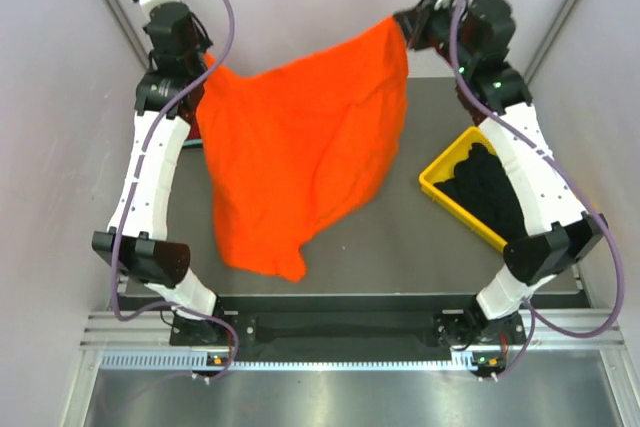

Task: Fold and stack the t-shirts
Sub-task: Flatten the tshirt out

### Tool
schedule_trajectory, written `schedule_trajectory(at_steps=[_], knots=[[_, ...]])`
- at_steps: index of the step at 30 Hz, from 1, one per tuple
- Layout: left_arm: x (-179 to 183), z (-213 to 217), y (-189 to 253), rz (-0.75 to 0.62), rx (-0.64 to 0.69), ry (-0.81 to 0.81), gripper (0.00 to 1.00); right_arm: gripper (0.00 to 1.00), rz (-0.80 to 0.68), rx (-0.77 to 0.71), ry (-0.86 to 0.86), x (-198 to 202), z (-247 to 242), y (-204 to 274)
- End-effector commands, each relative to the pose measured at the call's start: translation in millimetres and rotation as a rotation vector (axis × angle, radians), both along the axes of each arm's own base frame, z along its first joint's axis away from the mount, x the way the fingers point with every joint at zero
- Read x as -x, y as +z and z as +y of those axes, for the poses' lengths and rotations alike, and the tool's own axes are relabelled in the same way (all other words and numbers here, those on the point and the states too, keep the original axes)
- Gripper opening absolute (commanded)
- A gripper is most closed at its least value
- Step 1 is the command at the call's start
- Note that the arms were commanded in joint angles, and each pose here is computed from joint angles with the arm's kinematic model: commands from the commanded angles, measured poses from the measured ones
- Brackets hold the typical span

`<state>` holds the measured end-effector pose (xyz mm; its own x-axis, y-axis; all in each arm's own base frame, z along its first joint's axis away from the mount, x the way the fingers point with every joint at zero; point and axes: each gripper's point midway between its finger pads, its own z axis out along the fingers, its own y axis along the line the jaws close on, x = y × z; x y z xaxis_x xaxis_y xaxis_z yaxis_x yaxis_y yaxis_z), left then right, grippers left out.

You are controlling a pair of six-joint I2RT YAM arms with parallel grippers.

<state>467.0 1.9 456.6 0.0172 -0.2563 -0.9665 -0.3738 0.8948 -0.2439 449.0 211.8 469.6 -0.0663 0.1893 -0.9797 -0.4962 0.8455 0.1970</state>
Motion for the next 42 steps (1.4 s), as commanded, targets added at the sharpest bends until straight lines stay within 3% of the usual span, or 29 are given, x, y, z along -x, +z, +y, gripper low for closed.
schedule_trajectory(at_steps=[1, 4, 6, 7, 9, 10, 11, 13, 14, 18, 19, 20, 22, 23, 29, 34, 37, 42], knots=[[54.2, 11.2, 162.7, -0.472, 0.051, 0.000, 0.00, 0.00, -0.322, -0.114, -0.019, 31.6, -29.3, 132.5], [81.6, 8.8, 198.5, -0.581, 0.038, -0.041, 0.00, 0.00, -0.366, -0.093, -0.028, 41.4, -37.7, 143.9], [86.0, 6.3, 193.8, -0.592, 0.028, -0.061, 0.00, 0.00, -0.369, -0.057, -0.035, 46.6, -41.7, 138.0], [110.0, 9.4, 202.7, -0.631, 0.029, -0.065, 0.00, 0.00, -0.351, -0.039, -0.039, 52.1, -45.3, 125.3], [106.1, 5.7, 167.5, -0.578, 0.032, -0.085, 0.00, 0.00, -0.361, -0.024, -0.036, 58.8, -47.8, 113.2], [134.7, 6.4, 174.6, -0.640, 0.089, -0.106, 0.00, 0.00, -0.328, 0.005, -0.024, 63.4, -47.1, 87.3], [117.7, -1.2, 125.4, -0.540, 0.101, -0.134, 0.00, 0.00, -0.325, 0.016, -0.022, 65.2, -47.5, 76.3], [142.8, -11.2, 107.1, -0.564, 0.183, -0.210, 0.00, 0.00, -0.219, 0.050, -0.037, 64.5, -51.6, 16.5], [132.5, -15.1, 55.9, -0.466, 0.216, -0.213, 0.00, 0.00, -0.221, 0.042, -0.038, 66.4, -52.5, 6.0], [157.5, -23.4, -40.2, -0.268, 0.318, -0.241, 0.00, 0.00, -0.081, 0.018, -0.011, 85.3, -52.5, -78.2], [172.3, -18.8, -49.0, -0.255, 0.344, -0.220, 0.00, 0.00, -0.027, 0.019, 0.011, 95.7, -51.5, -107.5], [178.0, -15.7, -90.4, -0.136, 0.349, -0.184, 0.00, 0.00, 0.006, 0.014, 0.018, 102.0, -51.7, -122.1], [196.9, -6.7, -114.9, -0.109, 0.375, -0.134, 0.00, 0.00, 0.112, -0.024, 0.040, 118.2, -49.9, -165.6], [201.5, -3.8, -157.8, -0.015, 0.370, -0.102, 0.00, 0.00, 0.161, -0.041, 0.056, 125.1, -47.6, -181.1], [241.6, 31.1, -252.6, 0.139, 0.437, 0.172, 0.00, 0.00, 0.403, -0.089, 0.135, 170.3, -36.0, -268.2], [249.4, 36.3, -271.1, 0.189, 0.445, 0.228, 0.00, 0.00, 0.503, -0.064, 0.083, 182.6, -45.7, -297.9], [248.4, 37.7, -259.1, 0.168, 0.435, 0.225, 0.00, 0.00, 0.502, -0.071, 0.050, 181.6, -50.5, -290.4], [230.0, 26.3, -177.6, 0.022, 0.353, 0.065, 0.00, 0.00, 0.431, -0.112, 0.093, 180.0, -42.7, -236.3]])
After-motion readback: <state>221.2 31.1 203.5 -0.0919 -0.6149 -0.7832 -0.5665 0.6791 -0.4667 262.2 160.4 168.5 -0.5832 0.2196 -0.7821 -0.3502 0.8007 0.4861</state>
